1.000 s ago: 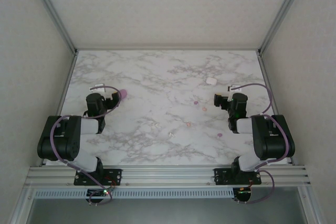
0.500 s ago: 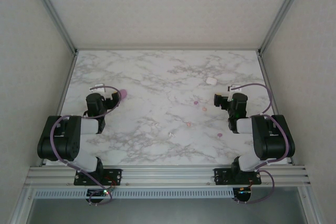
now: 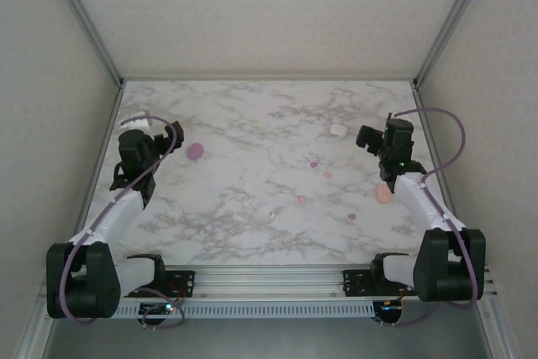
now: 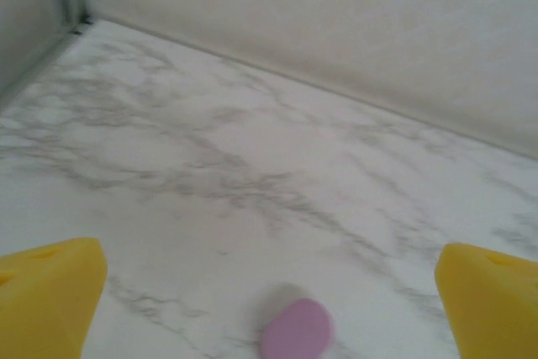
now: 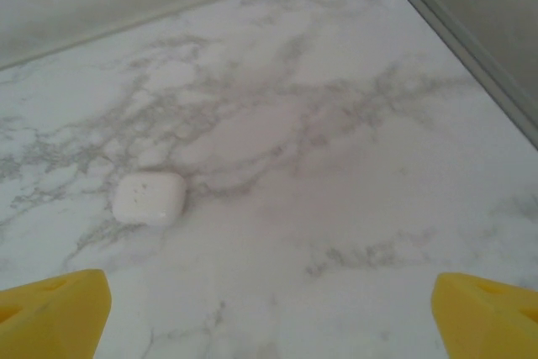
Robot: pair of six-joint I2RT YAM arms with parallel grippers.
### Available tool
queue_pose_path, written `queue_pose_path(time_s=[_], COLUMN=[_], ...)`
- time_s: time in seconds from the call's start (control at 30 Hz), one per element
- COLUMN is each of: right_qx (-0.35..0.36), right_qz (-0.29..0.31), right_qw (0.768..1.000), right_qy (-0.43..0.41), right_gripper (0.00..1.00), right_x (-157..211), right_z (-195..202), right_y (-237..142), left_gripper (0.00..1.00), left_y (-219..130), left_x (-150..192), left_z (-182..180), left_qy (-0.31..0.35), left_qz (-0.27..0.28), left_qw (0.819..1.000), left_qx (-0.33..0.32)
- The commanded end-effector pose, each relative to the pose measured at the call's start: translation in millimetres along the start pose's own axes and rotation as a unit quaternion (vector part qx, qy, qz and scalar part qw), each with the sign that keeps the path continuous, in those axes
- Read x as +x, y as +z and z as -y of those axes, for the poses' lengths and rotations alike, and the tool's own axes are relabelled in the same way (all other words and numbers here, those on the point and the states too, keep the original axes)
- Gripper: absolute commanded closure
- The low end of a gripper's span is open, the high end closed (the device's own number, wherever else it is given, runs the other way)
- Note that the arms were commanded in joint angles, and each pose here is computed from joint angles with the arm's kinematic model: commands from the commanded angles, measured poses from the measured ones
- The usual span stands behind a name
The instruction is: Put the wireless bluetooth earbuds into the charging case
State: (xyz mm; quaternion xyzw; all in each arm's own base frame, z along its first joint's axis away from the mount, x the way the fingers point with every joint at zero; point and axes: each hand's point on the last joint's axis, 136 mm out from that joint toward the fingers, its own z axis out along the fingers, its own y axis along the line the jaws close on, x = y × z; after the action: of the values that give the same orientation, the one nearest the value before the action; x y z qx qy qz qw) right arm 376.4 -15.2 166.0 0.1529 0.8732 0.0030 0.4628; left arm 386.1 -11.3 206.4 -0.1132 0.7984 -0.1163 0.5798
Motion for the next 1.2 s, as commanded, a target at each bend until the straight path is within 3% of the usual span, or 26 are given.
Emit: queue_pose_path(time_s=[0.0, 0.17, 0.27, 0.37, 0.73, 1.17], right_qx=[0.081, 0.094, 0.088, 0.073, 0.048, 0.008], right_qz=[-0.119, -0.126, -0.132, -0.162, -0.273, -0.310], right_qw=[0.987, 0.970, 0.967, 0.965, 0.948, 0.943], right_qy=[0.069, 0.186, 0.198, 0.193, 0.156, 0.116], right_gripper=[0.01, 0.02, 0.12, 0.16, 0.25, 0.34], right_x=[58.4, 78.7, 91.7, 103.8, 136.3, 142.7], right_z=[43.3, 82.5, 88.4, 83.2, 73.1, 46.3], right_y=[-20.2, -43.4, -46.2, -40.8, -11.6, -8.8], left_gripper=[0.01, 0.03, 0.04, 0.04, 0.04, 0.03], left_y=[-10.7, -22.4, -28.5, -32.5, -34.6, -31.0], left_x=[16.0, 35.6, 52.7, 65.5, 70.6, 71.9], left_z=[33.8, 87.2, 112.5, 127.1, 125.1, 123.1], left_qy=[-0.076, -0.072, -0.053, -0.042, -0.006, -0.009], left_qz=[-0.072, -0.123, -0.146, -0.161, -0.167, -0.171], left_qw=[0.991, 0.978, 0.971, 0.965, 0.967, 0.968], left_qx=[0.083, 0.155, 0.182, 0.201, 0.192, 0.183])
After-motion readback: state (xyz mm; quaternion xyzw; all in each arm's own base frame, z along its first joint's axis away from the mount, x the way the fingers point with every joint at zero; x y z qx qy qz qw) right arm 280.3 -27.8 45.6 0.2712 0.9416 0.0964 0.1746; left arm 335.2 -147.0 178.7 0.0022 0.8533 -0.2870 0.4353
